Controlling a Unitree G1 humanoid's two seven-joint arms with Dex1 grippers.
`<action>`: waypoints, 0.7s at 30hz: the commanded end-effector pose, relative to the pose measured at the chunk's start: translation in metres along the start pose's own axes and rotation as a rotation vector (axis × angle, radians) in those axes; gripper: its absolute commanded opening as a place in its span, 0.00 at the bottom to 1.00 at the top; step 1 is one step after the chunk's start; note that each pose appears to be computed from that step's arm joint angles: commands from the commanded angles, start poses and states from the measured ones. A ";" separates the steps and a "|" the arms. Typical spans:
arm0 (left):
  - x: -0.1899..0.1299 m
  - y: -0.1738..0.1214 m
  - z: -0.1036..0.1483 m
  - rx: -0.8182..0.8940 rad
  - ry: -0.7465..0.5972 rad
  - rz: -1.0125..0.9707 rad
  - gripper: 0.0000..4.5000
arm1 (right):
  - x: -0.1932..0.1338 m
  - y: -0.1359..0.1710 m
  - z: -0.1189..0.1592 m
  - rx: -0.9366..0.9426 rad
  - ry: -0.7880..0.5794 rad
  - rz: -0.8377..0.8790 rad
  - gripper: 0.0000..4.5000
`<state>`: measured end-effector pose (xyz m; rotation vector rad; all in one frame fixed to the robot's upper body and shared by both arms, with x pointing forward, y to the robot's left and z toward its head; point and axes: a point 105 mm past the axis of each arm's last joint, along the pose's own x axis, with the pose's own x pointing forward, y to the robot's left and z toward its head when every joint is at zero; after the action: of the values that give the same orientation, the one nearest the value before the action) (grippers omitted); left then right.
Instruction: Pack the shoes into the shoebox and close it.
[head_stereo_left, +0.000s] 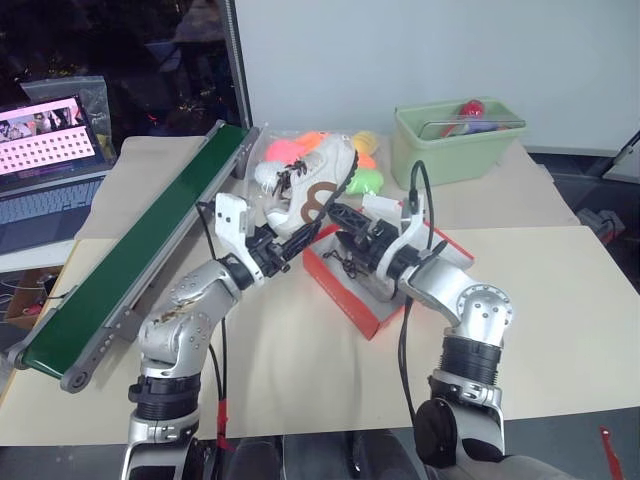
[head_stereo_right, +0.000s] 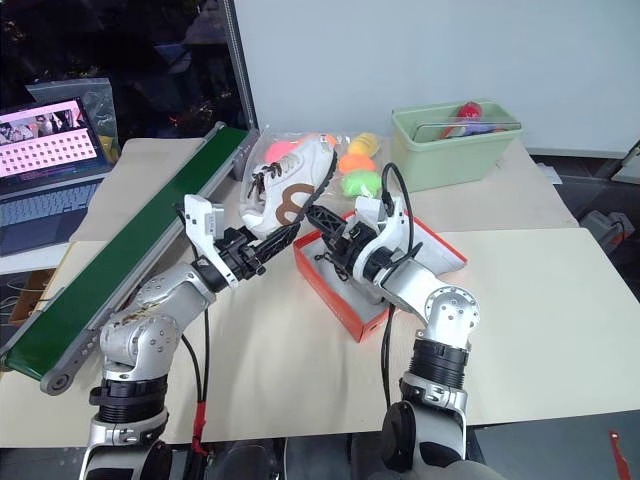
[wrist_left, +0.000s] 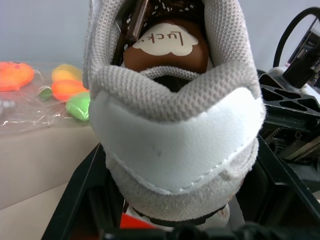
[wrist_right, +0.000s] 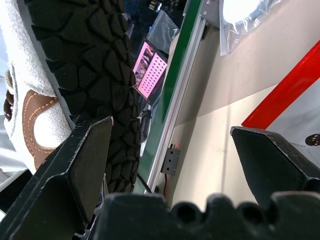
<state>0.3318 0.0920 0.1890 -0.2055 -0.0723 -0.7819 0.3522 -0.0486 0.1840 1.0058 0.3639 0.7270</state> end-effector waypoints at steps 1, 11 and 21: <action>0.001 -0.005 -0.022 -0.050 0.095 -0.033 0.62 | 0.007 0.055 0.001 -0.032 -0.007 0.219 1.00; -0.017 0.047 -0.031 -0.011 0.126 0.137 0.62 | 0.003 0.053 0.002 -0.041 -0.017 0.205 1.00; -0.019 0.063 -0.029 0.032 0.110 0.190 0.62 | -0.002 0.052 0.003 -0.041 -0.020 0.192 1.00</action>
<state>0.3624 0.1495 0.1254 -0.1682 0.1282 -0.5684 0.3379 -0.0345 0.2148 1.0158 0.2943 0.8580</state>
